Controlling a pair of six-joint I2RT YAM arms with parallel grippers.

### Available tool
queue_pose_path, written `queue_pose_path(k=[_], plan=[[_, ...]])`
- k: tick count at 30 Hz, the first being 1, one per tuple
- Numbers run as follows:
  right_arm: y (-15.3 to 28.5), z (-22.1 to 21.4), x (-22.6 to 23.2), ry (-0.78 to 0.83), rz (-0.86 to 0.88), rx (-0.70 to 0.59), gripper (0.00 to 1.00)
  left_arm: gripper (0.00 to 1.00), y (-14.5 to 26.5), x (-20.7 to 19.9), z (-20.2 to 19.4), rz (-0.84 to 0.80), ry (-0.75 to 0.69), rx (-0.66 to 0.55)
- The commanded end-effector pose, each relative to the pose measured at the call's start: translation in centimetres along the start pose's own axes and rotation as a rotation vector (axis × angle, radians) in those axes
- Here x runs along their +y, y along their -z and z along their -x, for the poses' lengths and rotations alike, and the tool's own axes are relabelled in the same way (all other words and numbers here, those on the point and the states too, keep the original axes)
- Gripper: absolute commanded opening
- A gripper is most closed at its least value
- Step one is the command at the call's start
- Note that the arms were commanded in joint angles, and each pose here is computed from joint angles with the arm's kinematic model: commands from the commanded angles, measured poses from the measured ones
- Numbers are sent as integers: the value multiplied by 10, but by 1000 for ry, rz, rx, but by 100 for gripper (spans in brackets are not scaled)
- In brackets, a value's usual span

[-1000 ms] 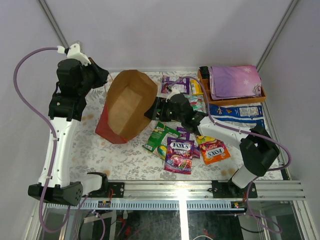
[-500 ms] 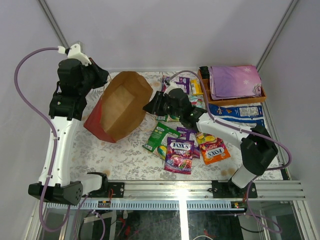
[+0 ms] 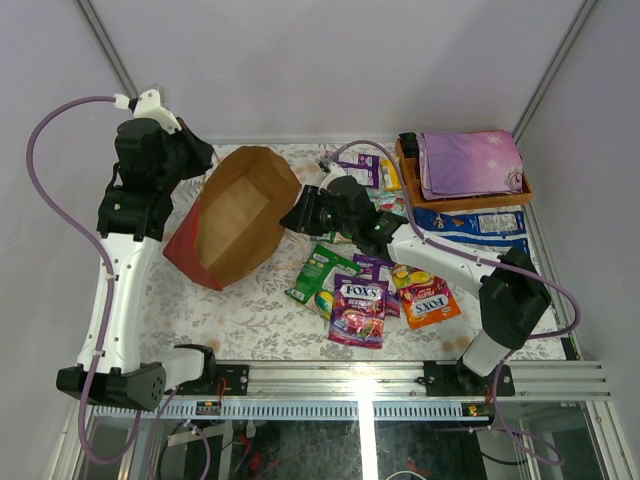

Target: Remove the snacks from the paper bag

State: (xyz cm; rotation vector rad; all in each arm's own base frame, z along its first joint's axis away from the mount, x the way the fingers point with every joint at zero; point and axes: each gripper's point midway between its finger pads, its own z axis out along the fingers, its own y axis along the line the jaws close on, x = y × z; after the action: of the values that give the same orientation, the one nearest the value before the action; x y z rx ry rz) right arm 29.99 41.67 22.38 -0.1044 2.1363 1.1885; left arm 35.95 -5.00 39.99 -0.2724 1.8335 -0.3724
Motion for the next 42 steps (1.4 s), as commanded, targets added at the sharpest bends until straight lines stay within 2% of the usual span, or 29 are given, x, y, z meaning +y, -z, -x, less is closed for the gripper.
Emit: queue_pose_path(k=[1, 15, 22, 27, 42], plan=[[17, 5, 31, 1, 86, 13, 39, 0, 6, 4, 13, 24, -22, -43], [42, -17, 28, -31, 104, 81, 38, 0, 3, 7, 12, 43, -12, -43], [53, -32, 18, -25, 61, 122, 54, 0, 2, 9, 12, 52, -13, -43], [61, -37, 19, -32, 68, 137, 56, 0, 0, 9, 11, 54, -8, -39], [49, -43, 1, -9, -2, 157, 62, 0, 1, 11, 13, 60, -19, -43]])
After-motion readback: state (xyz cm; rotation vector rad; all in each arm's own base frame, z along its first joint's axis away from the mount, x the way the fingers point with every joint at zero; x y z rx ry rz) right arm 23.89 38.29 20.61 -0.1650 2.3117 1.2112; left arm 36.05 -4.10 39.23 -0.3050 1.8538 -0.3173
